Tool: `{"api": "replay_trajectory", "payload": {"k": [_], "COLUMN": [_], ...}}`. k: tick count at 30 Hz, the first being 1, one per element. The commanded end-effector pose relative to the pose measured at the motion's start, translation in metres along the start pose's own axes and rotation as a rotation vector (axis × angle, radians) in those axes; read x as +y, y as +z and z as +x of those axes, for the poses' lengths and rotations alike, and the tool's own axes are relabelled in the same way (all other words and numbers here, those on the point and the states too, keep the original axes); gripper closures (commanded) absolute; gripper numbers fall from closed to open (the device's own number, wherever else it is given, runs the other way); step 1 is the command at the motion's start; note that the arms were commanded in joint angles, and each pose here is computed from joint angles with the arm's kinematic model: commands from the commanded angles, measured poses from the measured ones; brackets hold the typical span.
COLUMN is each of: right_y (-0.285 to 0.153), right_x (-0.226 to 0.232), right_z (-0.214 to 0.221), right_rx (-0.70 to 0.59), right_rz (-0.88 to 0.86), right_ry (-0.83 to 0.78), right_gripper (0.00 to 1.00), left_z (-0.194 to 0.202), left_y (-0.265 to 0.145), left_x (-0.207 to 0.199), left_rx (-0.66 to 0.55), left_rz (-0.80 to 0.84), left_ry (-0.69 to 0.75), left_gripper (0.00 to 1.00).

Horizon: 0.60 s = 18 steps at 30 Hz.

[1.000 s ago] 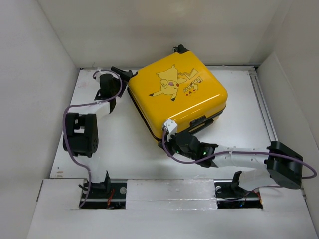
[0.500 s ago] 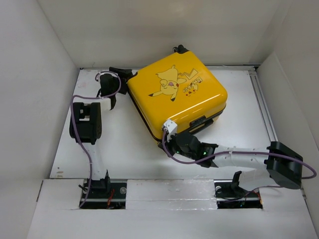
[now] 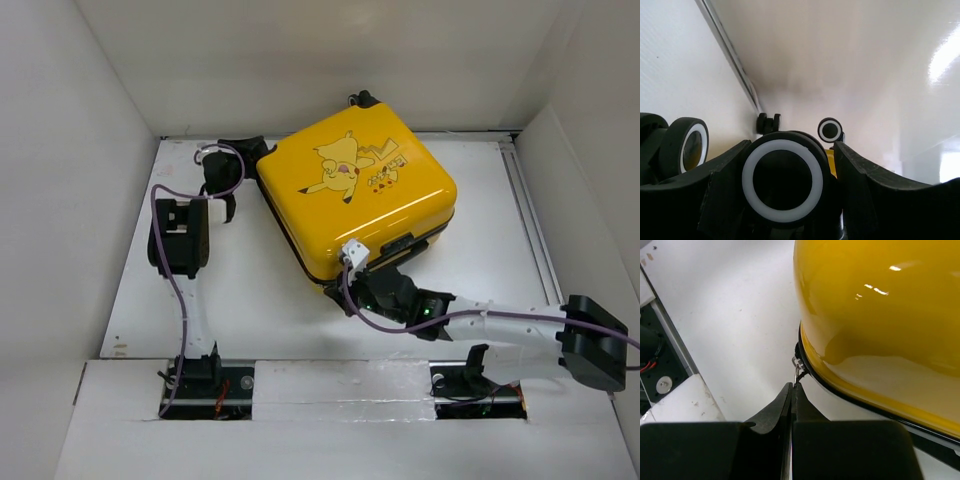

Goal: Pack the luggage

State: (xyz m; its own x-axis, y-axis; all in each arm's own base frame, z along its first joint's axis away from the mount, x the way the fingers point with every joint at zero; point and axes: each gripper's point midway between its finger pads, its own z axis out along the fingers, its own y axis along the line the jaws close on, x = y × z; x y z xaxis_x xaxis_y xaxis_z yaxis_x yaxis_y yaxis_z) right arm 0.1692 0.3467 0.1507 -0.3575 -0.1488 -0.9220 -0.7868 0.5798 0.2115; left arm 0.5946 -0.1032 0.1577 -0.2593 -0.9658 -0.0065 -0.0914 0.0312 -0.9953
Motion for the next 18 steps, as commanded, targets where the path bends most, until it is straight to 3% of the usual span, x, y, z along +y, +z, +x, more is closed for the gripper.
{"api": "replay_trajectory", "payload": {"k": [1,6,7,10,13,14,15,18], "right_y": [-0.016,-0.022,-0.023,-0.029,-0.033,-0.035,-0.037,-0.04], "right_x": [0.037,0.01,-0.002,-0.019,-0.048,-0.062,-0.066,-0.078], "right_z": [-0.035,-0.044,-0.05,-0.057,-0.07,-0.074,-0.081,-0.076], "right_rx": [-0.093,-0.099,-0.116,-0.127,-0.139,-0.144,-0.152,-0.096], "right_rz": [-0.157,-0.148,-0.132,-0.124,-0.071,-0.049,-0.047,-0.043], "right_ry": [0.036,0.048,0.057,0.048,0.025,0.023,0.014,0.003], "right_gripper": [1.0,1.0,1.0,1.0,1.0,1.0,1.0,1.0], "left_z": [0.006,-0.02,-0.024,-0.032,-0.027,-0.025,-0.017,0.001], "left_y": [-0.008,-0.051,-0.064,-0.11,-0.163,-0.182,-0.203,-0.243], "left_x": [-0.066,-0.089,-0.074,-0.098,-0.09,-0.058,-0.073,-0.051], "left_rx": [-0.008,-0.116,-0.136,-0.218,-0.26,-0.285,-0.289,-0.295], "left_rz": [0.213,0.271,0.238,0.305,0.312,0.247,0.295,0.257], "left_ry": [0.007,0.106,0.114,0.163,0.189,0.183,0.189,0.218], "left_gripper": [1.0,1.0,1.0,1.0,1.0,1.0,1.0,1.0]}}
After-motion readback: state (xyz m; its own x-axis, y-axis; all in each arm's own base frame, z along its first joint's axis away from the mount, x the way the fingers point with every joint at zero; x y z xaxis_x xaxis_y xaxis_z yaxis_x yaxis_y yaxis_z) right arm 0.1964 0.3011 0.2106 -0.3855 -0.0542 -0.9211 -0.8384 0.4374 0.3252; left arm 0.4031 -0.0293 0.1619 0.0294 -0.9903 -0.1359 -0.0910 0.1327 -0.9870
